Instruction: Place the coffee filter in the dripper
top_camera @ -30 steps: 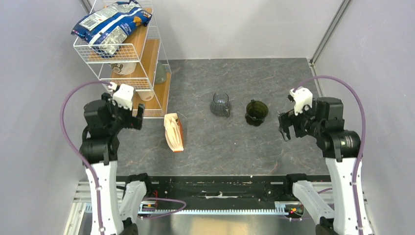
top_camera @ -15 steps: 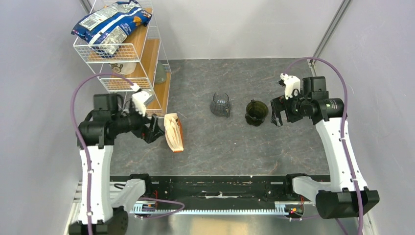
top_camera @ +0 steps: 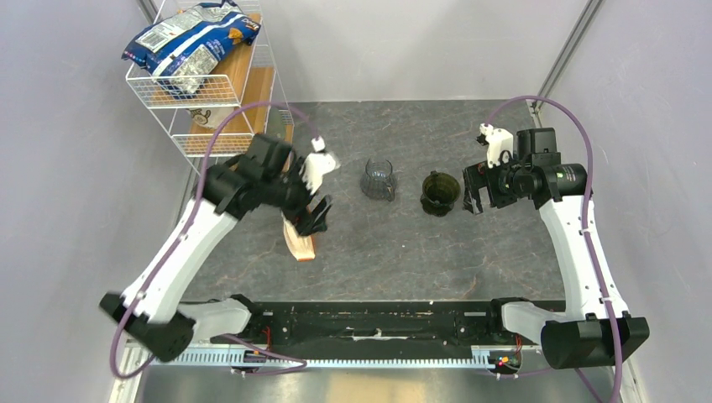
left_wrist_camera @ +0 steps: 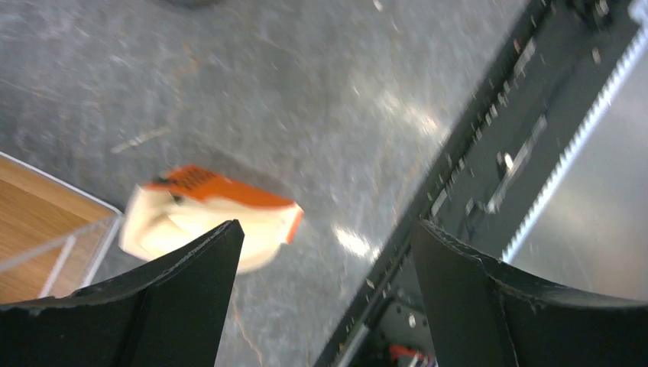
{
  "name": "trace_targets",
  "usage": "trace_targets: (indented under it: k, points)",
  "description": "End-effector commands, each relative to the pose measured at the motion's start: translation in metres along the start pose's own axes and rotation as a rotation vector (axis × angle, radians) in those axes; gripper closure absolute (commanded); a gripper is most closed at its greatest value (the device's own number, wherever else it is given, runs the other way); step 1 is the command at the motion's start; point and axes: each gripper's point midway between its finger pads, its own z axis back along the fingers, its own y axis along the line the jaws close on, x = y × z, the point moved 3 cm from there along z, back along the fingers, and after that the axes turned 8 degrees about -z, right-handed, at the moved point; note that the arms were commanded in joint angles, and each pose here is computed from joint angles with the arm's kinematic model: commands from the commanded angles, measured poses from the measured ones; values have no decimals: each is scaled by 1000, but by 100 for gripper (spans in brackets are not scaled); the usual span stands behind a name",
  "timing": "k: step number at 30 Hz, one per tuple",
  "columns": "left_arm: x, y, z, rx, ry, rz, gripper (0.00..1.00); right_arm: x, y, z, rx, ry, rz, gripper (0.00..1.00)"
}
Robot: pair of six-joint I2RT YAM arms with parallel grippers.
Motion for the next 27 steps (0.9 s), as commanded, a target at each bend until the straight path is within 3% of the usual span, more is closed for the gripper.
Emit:
trace_targets:
  k: [1,8,15,27]
  points:
    - [72,51,-30,121,-123,153,13,12,5,11,13,-49,2,1]
    - [139,110,-99,190,-184,398,19,5,6,14,10,-45,13,1]
    - [171,166,-162,262,-219,381,28,7,11,18,52,-26,36,1]
    - [152,227,-253,313,-206,405,32,1,11,21,45,-7,50,1]
